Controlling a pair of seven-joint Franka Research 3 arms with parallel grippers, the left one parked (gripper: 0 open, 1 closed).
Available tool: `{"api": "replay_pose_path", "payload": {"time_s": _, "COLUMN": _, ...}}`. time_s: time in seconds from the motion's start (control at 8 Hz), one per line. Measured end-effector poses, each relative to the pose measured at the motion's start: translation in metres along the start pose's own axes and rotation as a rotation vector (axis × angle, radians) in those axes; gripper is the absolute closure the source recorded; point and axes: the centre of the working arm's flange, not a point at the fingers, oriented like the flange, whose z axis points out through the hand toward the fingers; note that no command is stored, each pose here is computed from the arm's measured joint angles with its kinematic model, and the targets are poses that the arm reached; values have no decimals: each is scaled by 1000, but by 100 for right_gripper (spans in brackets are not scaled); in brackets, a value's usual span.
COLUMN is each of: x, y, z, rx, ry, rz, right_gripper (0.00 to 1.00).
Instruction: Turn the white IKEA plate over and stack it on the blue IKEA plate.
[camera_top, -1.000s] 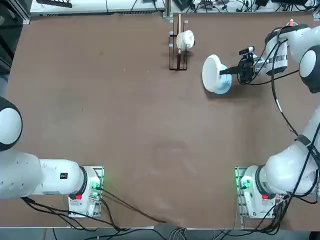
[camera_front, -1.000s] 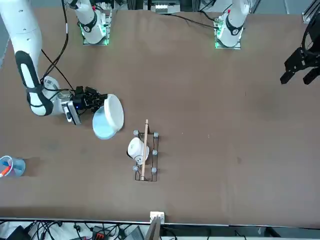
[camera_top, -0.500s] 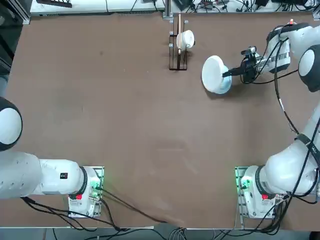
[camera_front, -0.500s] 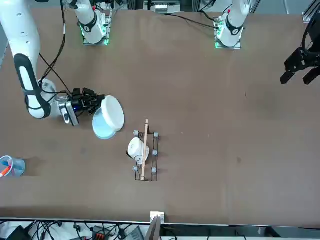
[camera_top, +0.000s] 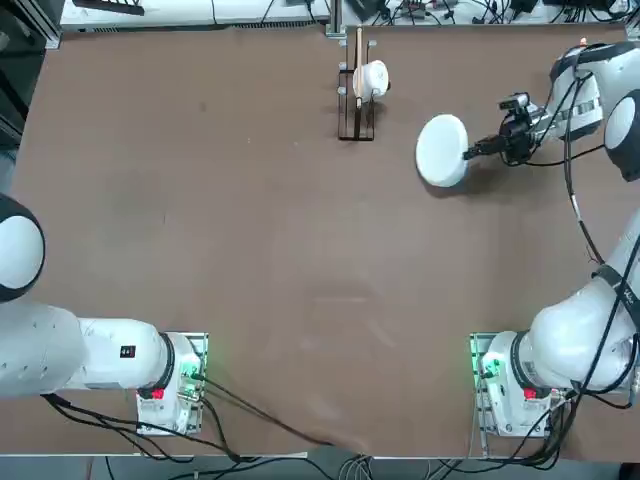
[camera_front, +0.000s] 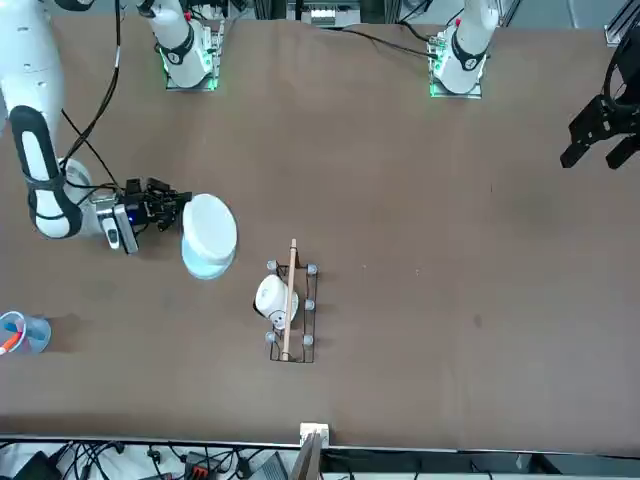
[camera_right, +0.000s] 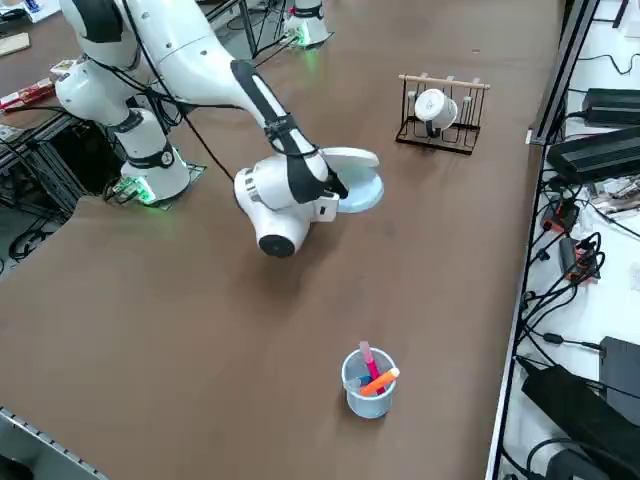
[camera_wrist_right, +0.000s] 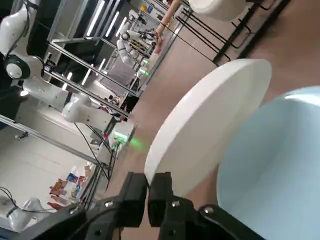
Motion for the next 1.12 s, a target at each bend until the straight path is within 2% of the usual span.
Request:
{"api": "replay_pose_path", "payload": {"time_s": 0.12, "x": -1, "y": 2, "z": -10, "rx": -15, "ry": -6, "rz": -4, "right_gripper": 85}}
{"api": "replay_pose_path", "payload": {"time_s": 0.25, "x": 3, "y": 5, "z": -15, "rx": -26, "ry": -10, "rz": -14, "right_gripper": 72}}
{"api": "replay_pose_path", "payload": {"time_s": 0.38, "x": 8, "y": 7, "z": -16, "rx": -30, "ry": -16, "rz": -24, "right_gripper": 68}}
{"api": "replay_pose_path", "payload": {"time_s": 0.62, "x": 13, "y": 10, "z": -17, "rx": -39, "ry": -32, "rz": -34, "right_gripper": 29}}
{"api": "replay_pose_path", "payload": {"time_s": 0.75, "x": 15, "y": 11, "z": -23, "rx": -53, "ry": -67, "rz": -43, "right_gripper": 7}}
{"api": "replay_pose_path", "payload": {"time_s": 0.88, "x": 19, "y": 9, "z": -35, "rx": -76, "ry": -115, "rz": -57, "right_gripper": 0}}
{"api": "replay_pose_path", "payload": {"time_s": 1.12, "x": 28, "y": 2, "z": -73, "rx": -144, "ry": -192, "rz": -78, "right_gripper": 0}}
